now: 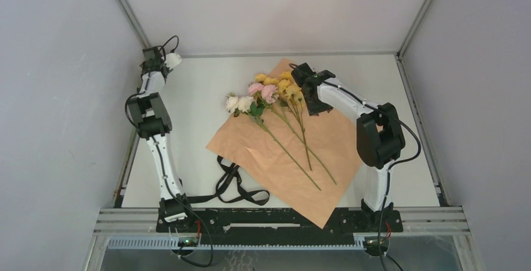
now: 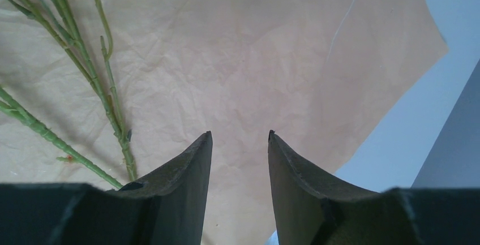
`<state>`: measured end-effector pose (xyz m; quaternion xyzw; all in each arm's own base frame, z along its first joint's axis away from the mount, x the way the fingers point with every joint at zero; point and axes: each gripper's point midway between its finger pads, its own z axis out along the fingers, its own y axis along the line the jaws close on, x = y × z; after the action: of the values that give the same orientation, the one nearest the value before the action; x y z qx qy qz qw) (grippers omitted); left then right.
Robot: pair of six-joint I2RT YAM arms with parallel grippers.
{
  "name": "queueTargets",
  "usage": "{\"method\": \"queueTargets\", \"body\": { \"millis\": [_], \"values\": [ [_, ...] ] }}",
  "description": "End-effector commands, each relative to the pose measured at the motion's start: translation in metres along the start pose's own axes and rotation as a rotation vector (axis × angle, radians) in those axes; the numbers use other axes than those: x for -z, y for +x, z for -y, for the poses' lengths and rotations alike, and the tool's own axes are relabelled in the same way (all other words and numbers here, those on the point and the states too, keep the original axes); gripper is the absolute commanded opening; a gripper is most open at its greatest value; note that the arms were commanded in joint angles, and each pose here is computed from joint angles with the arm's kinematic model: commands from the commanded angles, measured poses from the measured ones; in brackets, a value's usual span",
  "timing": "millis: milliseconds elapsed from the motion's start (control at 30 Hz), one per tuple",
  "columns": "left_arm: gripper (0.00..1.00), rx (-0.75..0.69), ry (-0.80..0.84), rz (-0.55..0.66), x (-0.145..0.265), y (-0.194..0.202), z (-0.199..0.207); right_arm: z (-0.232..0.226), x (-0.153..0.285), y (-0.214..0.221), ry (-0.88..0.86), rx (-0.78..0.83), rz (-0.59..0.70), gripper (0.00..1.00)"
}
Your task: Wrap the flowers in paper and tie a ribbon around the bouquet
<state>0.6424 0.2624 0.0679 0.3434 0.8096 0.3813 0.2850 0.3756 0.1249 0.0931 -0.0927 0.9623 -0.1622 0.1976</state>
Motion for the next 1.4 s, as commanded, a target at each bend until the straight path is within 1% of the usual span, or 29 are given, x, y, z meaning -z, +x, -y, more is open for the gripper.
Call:
{"method": "queueTargets", "body": {
  "millis": [0,100,133,233,300,367,400,433,467,500,600,633,700,767,833,933,1000,1067,1100,1233,1267,1367],
  "values": [
    [0.55,-0.053,-0.112,-0.021,-0.014,0.006,-0.019,0.014,0.0,-0.002,0.039,-0.004,0.004,0.49],
    [0.54,-0.164,-0.141,-0.036,-0.018,0.01,-0.014,0.017,-0.002,-0.001,0.044,-0.01,0.0,0.49],
    [0.55,-0.201,-0.165,-0.032,-0.018,0.008,-0.018,0.017,-0.002,-0.001,0.044,-0.011,-0.001,0.49],
    [0.58,-0.262,-0.145,-0.04,-0.019,0.008,-0.018,0.019,-0.005,0.0,0.051,-0.013,-0.006,0.49],
    [0.55,-0.282,-0.12,-0.047,-0.02,0.008,-0.016,0.019,-0.007,0.001,0.052,-0.013,-0.008,0.49],
    [0.44,-0.296,-0.116,-0.048,-0.021,0.007,-0.016,0.019,-0.008,0.002,0.051,-0.015,-0.01,0.49],
    [0.36,-0.299,-0.115,-0.047,-0.02,0.007,-0.016,0.019,-0.009,0.002,0.05,-0.015,-0.01,0.49],
    [0.26,-0.296,-0.115,-0.048,-0.02,0.007,-0.016,0.018,-0.01,0.003,0.048,-0.016,-0.011,0.49],
    [0.11,-0.289,-0.111,-0.049,-0.02,0.007,-0.014,0.019,-0.011,0.003,0.047,-0.016,-0.012,0.49],
    [0.02,-0.278,-0.106,-0.049,-0.019,0.007,-0.014,0.019,-0.011,0.003,0.048,-0.016,-0.013,0.49],
    [0.0,-0.233,-0.097,-0.064,-0.014,0.012,-0.015,0.021,-0.011,0.004,0.05,-0.021,-0.008,0.49],
    [0.0,-0.2,-0.122,-0.081,-0.011,0.016,-0.021,0.021,-0.01,0.004,0.048,-0.023,-0.008,0.49],
    [0.0,-0.098,-0.219,-0.099,0.003,0.015,-0.046,0.022,-0.008,0.004,0.044,-0.026,-0.003,0.49],
    [0.0,0.044,-0.307,-0.088,0.029,0.009,-0.076,0.023,-0.004,0.003,0.04,-0.038,0.005,0.49],
    [0.0,0.191,-0.358,-0.06,0.063,0.002,-0.101,0.023,0.002,0.002,0.034,-0.045,0.019,0.49],
    [0.0,0.39,-0.378,-0.01,0.123,-0.006,-0.125,0.024,0.016,-0.002,0.021,-0.054,0.053,0.49],
    [0.0,0.577,-0.304,0.026,0.156,-0.007,-0.119,0.024,0.032,-0.007,0.004,-0.06,0.097,0.49],
    [0.0,0.686,-0.21,0.078,0.187,-0.016,-0.108,0.021,0.047,-0.012,-0.033,-0.067,0.139,0.49],
    [0.0,0.709,-0.16,0.116,0.203,-0.025,-0.103,0.017,0.055,-0.014,-0.055,-0.068,0.161,0.49],
    [0.0,0.751,-0.035,0.191,0.274,-0.05,-0.085,-0.008,0.096,-0.023,-0.178,-0.042,0.268,0.49],
    [0.0,0.782,0.016,0.223,0.293,-0.057,-0.079,-0.02,0.109,-0.026,-0.233,-0.036,0.306,0.49],
    [0.0,0.88,0.21,0.36,0.353,-0.088,-0.064,-0.07,0.155,-0.034,-0.47,0.012,0.428,0.48]
  ]
}}
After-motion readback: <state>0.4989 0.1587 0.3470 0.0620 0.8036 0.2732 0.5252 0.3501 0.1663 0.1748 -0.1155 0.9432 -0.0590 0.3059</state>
